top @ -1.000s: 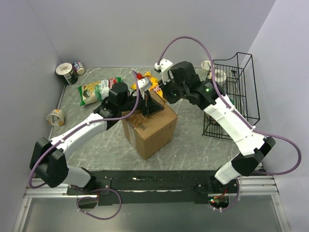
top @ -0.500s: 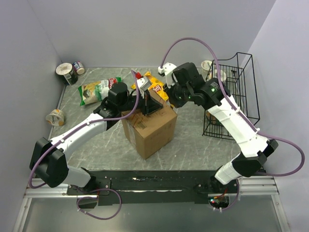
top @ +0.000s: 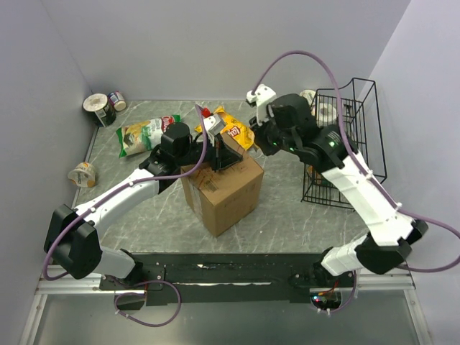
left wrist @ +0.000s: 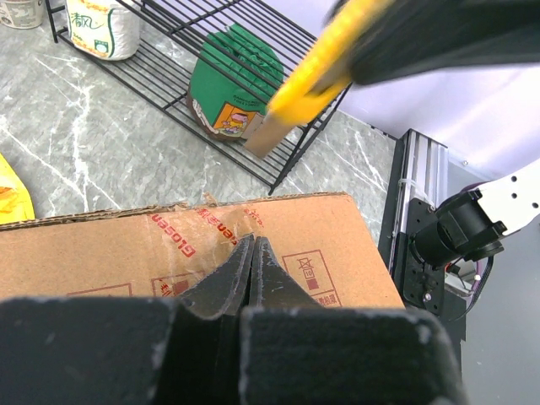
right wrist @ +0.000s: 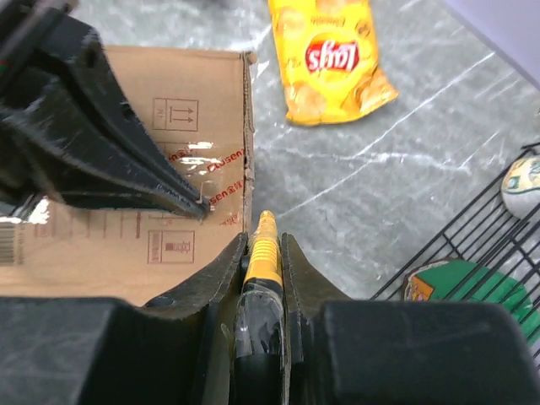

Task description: Unpack the express box

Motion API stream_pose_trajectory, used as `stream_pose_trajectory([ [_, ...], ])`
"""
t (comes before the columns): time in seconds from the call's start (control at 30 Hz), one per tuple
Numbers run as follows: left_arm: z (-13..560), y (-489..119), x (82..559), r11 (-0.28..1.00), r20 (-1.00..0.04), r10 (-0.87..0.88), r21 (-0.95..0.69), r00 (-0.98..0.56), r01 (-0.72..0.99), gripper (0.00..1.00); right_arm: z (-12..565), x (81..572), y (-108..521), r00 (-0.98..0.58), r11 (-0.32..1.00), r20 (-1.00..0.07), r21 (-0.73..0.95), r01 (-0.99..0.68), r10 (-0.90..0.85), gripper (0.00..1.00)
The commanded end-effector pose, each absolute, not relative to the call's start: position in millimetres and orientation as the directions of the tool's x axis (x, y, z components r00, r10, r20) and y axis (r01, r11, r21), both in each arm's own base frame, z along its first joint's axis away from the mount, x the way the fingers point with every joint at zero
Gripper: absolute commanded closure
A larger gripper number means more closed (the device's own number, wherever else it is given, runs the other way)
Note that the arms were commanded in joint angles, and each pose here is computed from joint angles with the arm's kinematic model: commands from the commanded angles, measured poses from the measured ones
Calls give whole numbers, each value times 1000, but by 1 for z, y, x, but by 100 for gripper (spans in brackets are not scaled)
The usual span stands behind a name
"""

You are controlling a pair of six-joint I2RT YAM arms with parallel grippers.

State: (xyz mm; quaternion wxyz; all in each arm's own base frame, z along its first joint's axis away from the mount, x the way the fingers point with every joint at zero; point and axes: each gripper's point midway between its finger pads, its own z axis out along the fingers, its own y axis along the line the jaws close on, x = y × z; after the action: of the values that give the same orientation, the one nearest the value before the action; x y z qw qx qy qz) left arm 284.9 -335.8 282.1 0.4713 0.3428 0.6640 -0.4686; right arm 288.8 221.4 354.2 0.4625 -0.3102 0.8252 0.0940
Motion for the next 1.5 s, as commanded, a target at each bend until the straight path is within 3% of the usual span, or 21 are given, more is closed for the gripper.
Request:
stream_pose_trajectory([
  [0.0,195,-314,281,464,-826,160,-420,-540,780,99,383,294,223,-316,821,-892,-97,-563,-322,100],
  [1.07,190,-313,281,467,-820,166,-424,-548,776,99,346,293,246,-397,790,-852,-31,-612,-341,100],
  [1.37,189,-313,280,465,-818,168,-427,-551,776,99,340,297,247,-391,793,-847,-58,-606,-361,100],
  [1.47,188,-313,279,465,-817,170,-427,-551,775,99,360,300,249,-325,789,-887,-68,-611,-328,100],
])
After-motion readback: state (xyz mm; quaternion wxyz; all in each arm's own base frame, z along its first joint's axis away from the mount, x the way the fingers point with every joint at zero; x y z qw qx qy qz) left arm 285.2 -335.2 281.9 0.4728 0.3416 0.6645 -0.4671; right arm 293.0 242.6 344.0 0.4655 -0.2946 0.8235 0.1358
